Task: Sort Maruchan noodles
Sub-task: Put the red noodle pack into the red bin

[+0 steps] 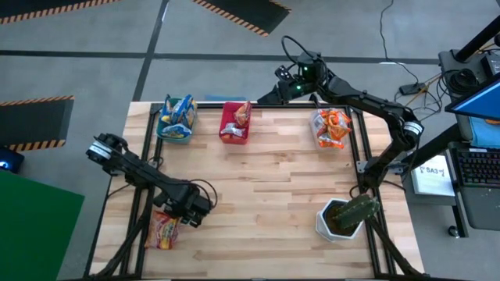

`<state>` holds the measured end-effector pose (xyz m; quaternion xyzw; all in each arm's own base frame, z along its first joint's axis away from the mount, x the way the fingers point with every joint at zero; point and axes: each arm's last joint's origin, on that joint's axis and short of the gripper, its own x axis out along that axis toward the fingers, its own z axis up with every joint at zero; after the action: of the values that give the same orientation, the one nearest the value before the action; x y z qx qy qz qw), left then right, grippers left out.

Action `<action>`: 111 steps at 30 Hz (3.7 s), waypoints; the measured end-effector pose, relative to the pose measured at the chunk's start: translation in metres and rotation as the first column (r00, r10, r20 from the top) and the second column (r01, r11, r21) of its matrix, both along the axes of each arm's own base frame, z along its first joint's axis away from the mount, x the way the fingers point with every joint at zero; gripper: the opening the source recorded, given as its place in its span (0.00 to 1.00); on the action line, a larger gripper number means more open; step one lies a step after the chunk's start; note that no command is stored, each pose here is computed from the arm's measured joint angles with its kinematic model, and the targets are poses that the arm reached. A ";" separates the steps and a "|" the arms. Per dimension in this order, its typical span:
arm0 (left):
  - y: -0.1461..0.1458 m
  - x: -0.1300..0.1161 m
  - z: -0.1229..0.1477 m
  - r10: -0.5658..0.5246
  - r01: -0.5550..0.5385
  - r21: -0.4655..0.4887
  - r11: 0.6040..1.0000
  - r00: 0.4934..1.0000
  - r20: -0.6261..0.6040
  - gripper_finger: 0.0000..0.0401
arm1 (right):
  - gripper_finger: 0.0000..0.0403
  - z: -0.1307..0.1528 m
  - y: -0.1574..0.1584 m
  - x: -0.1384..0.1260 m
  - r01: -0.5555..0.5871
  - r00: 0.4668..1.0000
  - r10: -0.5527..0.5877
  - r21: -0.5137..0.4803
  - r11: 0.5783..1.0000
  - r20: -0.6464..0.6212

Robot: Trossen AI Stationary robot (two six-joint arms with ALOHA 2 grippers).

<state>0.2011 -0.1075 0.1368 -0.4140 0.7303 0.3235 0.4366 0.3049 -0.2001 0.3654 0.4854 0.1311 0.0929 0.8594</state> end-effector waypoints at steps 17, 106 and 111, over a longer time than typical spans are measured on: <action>0.024 0.043 0.036 -0.194 0.192 0.036 0.981 0.942 0.273 0.00 | 0.58 0.000 0.001 0.000 -0.017 1.000 0.017 0.000 1.000 0.003; 0.156 0.123 -0.009 -0.759 0.296 0.704 0.646 0.347 0.551 0.00 | 0.76 -0.212 0.021 0.059 -0.113 0.643 0.083 0.013 0.994 -0.761; 0.156 0.125 -0.017 -0.748 0.295 0.693 0.658 0.361 0.557 0.00 | 0.75 -0.210 0.024 0.062 -0.147 0.677 0.139 0.053 0.988 -0.722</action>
<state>0.3263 0.0489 0.1197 -0.1239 0.4320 0.1011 0.8876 0.3668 -0.1757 0.1554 0.4668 0.4970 -0.0397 0.7304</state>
